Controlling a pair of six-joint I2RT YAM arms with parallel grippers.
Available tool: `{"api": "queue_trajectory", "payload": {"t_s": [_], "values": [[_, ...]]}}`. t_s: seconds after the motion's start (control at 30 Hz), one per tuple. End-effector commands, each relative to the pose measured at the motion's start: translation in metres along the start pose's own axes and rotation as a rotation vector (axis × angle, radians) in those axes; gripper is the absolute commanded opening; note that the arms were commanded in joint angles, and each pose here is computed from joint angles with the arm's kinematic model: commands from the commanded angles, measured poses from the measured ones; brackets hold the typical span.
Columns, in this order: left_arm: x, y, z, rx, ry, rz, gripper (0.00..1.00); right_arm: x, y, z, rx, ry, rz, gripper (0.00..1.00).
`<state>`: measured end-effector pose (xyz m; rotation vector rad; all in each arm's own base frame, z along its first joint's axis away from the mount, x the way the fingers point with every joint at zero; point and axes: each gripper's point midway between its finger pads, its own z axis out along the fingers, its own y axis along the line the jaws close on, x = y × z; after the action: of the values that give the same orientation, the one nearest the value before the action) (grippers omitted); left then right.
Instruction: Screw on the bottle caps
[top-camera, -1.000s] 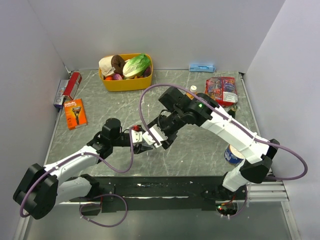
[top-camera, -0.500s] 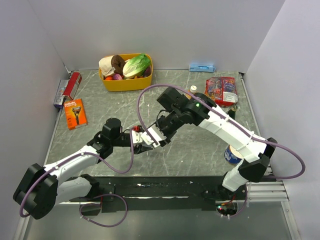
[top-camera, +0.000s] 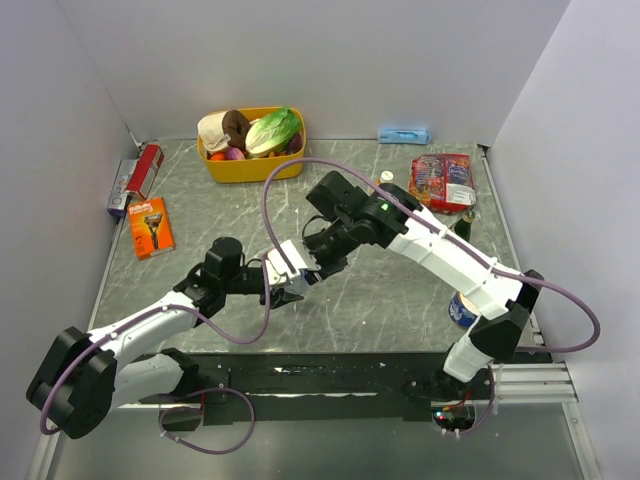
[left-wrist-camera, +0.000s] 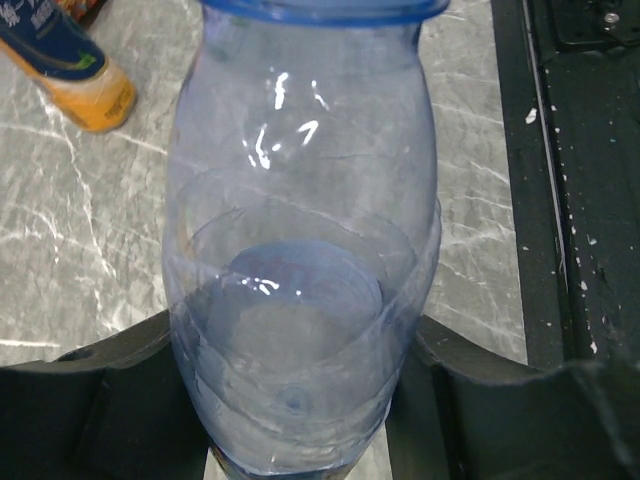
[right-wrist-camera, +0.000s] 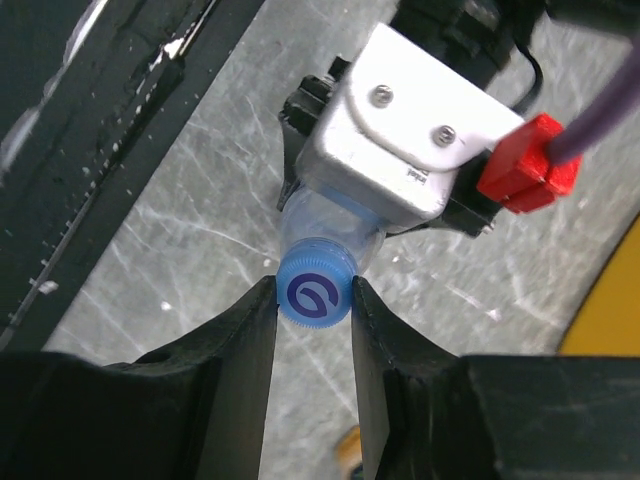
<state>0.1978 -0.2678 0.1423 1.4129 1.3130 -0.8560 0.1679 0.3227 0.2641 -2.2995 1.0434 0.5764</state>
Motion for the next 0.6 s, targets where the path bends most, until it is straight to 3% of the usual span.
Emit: {"api": "queue_trajectory", "payload": {"t_s": [0.0, 0.33, 0.57], "values": [[-0.05, 0.026, -0.004, -0.109, -0.142, 0.095, 0.01, 0.003, -0.002, 0.014, -0.006, 0.015, 0.232, 0.25], [-0.066, 0.056, -0.021, -0.347, -0.235, 0.061, 0.01, 0.025, -0.022, 0.021, 0.04, 0.03, 0.774, 0.22], [-0.069, 0.075, -0.028, -0.467, -0.266, -0.083, 0.01, 0.038, -0.027, 0.028, 0.106, 0.051, 0.989, 0.23]]}}
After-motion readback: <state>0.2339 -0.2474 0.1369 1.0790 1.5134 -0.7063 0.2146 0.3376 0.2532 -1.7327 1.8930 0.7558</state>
